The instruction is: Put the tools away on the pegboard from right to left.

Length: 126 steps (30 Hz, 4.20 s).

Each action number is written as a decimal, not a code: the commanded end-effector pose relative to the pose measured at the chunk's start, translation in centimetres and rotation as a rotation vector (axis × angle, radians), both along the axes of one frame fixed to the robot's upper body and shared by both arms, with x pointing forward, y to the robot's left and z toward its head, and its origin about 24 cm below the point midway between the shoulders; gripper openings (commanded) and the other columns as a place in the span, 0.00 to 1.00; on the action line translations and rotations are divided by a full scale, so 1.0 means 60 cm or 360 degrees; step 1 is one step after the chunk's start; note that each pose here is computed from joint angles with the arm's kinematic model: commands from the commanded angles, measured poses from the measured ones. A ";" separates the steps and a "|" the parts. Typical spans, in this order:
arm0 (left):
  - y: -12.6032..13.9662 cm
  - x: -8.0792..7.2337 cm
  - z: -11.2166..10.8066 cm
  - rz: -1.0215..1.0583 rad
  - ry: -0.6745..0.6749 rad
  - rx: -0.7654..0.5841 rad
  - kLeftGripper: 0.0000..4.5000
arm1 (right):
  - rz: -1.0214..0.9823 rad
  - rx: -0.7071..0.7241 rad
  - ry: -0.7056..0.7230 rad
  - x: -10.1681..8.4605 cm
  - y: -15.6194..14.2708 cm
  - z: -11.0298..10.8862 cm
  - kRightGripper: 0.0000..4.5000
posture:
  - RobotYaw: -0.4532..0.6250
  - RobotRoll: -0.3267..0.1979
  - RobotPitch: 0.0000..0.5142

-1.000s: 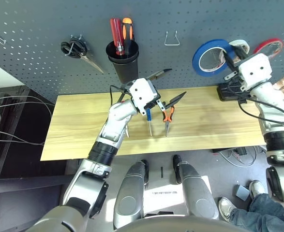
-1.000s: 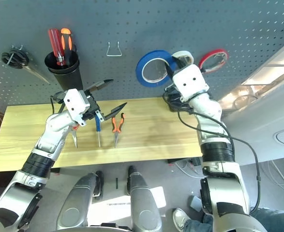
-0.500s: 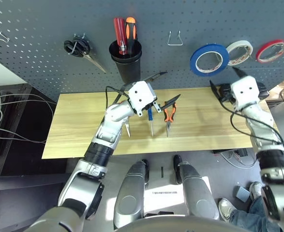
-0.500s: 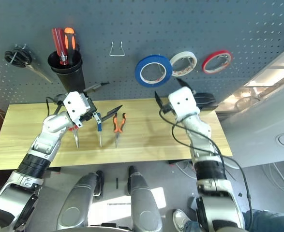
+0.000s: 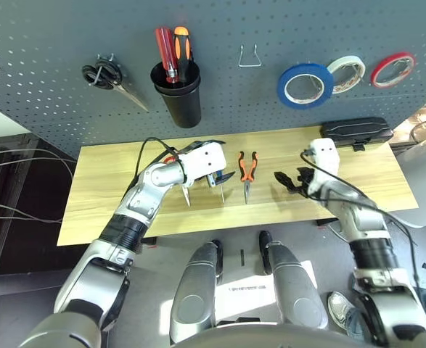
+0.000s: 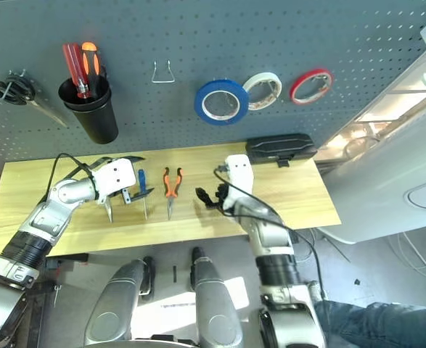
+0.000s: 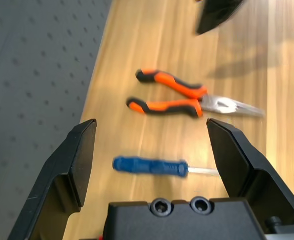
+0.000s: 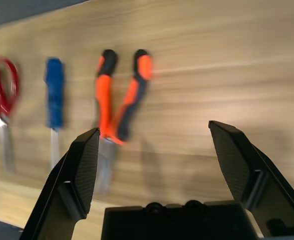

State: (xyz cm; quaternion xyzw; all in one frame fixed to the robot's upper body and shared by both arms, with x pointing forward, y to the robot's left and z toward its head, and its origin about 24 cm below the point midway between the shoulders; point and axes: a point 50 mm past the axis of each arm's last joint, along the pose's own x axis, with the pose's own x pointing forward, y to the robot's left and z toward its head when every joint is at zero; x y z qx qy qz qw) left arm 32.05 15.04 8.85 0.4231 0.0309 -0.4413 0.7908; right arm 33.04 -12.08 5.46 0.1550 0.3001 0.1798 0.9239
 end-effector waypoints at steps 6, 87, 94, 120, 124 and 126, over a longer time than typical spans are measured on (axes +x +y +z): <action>0.009 -0.006 -0.017 0.0004 0.0092 0.0118 1.00 | -0.0178 0.0211 0.0414 0.027 0.046 -0.021 1.00 | 0.62 0.62 0.63; -0.023 -0.025 0.025 0.0028 -0.0011 -0.0537 1.00 | 0.0631 -0.0705 -0.0206 0.022 -0.043 0.076 0.01 | 0.57 0.62 0.60; -0.017 -0.023 0.011 0.0065 0.0072 -0.0489 1.00 | 0.0829 -0.0822 -0.0229 0.045 -0.005 0.063 0.45 | 0.57 0.62 0.61; 0.007 -0.025 0.007 0.0151 0.0132 -0.0400 1.00 | 0.1085 -0.1147 0.0181 0.074 0.052 0.039 0.99 | 0.63 0.62 0.64; 0.004 -0.025 0.006 0.0148 0.0137 -0.0400 1.00 | 0.1054 -0.1148 0.0225 0.069 0.051 0.028 0.99 | 0.63 0.62 0.63; 0.002 -0.024 0.006 0.0147 0.0138 -0.0402 1.00 | 0.1032 -0.1156 0.0241 0.066 0.050 0.020 0.99 | 0.62 0.62 0.63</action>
